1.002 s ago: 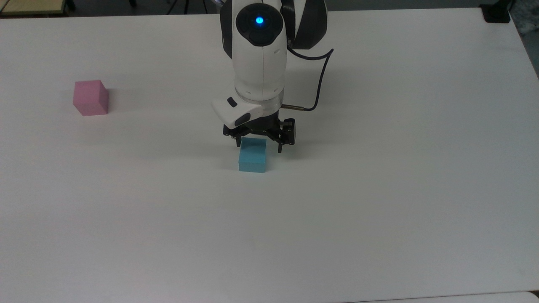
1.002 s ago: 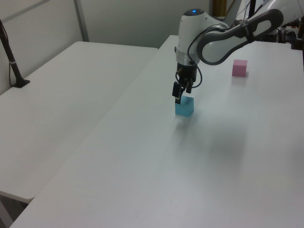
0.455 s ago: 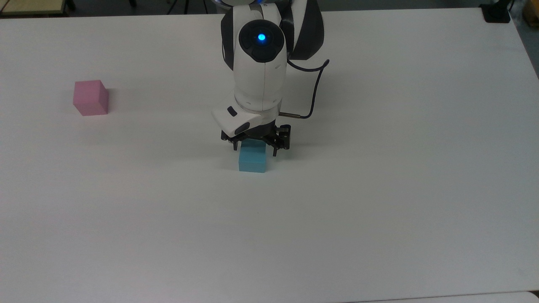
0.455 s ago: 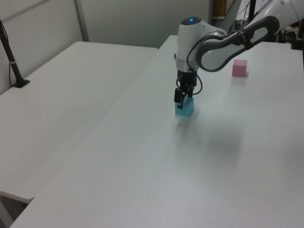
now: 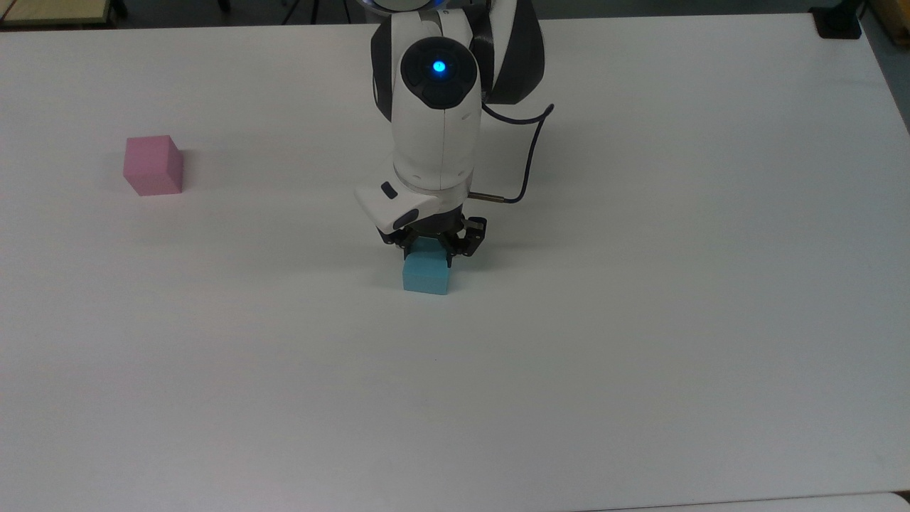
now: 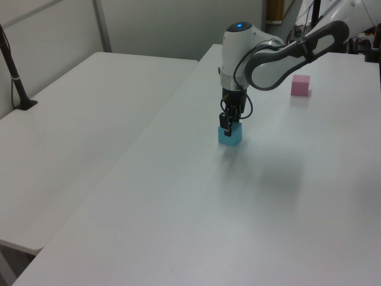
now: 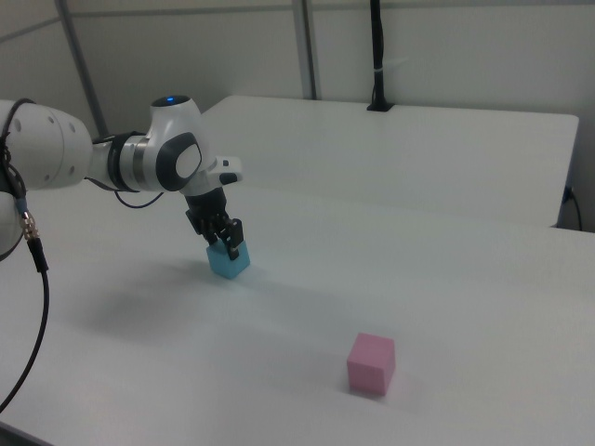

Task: Put blue cube on pink cube
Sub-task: 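Close the gripper on the light-blue cube, then lift the light-blue cube and carry it over the pink cube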

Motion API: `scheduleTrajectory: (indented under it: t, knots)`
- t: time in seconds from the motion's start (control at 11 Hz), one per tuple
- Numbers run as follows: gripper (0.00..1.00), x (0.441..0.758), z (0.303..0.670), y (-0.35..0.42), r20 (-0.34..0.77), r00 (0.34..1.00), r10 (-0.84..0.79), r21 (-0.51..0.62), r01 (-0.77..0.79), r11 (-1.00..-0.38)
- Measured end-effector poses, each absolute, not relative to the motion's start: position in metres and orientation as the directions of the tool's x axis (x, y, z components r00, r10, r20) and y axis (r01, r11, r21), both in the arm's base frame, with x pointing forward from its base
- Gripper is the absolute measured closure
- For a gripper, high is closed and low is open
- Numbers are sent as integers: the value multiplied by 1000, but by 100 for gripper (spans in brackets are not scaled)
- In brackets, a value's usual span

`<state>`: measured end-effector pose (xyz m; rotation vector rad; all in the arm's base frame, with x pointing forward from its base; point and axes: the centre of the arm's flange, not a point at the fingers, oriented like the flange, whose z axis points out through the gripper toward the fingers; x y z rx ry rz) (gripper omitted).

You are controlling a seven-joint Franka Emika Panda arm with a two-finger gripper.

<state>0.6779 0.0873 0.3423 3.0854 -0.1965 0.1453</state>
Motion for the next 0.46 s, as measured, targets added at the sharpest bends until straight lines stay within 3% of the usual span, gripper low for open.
scheduleTrajectory:
  t: [0.18, 0.46]
  knots:
    - [44, 678, 373, 72, 120, 982, -148, 36, -154, -987]
    - [44, 648, 470, 22, 102, 973, -207, 49, -213, -976]
